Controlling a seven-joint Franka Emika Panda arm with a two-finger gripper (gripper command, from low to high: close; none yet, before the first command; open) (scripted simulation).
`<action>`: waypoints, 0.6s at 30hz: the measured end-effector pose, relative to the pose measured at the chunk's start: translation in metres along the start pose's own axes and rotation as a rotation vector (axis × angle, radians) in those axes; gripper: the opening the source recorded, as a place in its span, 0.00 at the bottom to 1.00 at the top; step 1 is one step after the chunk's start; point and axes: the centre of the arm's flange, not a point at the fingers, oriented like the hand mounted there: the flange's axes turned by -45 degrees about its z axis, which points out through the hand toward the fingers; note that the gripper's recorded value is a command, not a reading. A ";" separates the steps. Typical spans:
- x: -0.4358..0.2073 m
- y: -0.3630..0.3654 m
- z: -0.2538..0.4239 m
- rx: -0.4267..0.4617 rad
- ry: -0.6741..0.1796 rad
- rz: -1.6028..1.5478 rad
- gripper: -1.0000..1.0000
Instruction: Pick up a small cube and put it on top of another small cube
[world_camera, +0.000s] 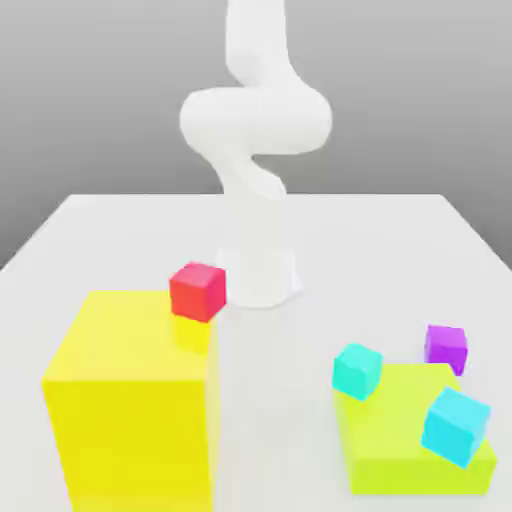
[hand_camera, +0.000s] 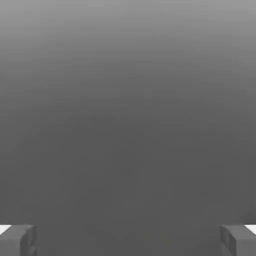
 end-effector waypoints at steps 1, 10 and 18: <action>-0.002 -0.009 0.013 0.014 -0.017 -0.064 0.50; -0.035 -0.091 0.115 0.154 -0.131 -0.611 0.50; -0.091 -0.167 0.183 0.311 -0.191 -1.098 0.50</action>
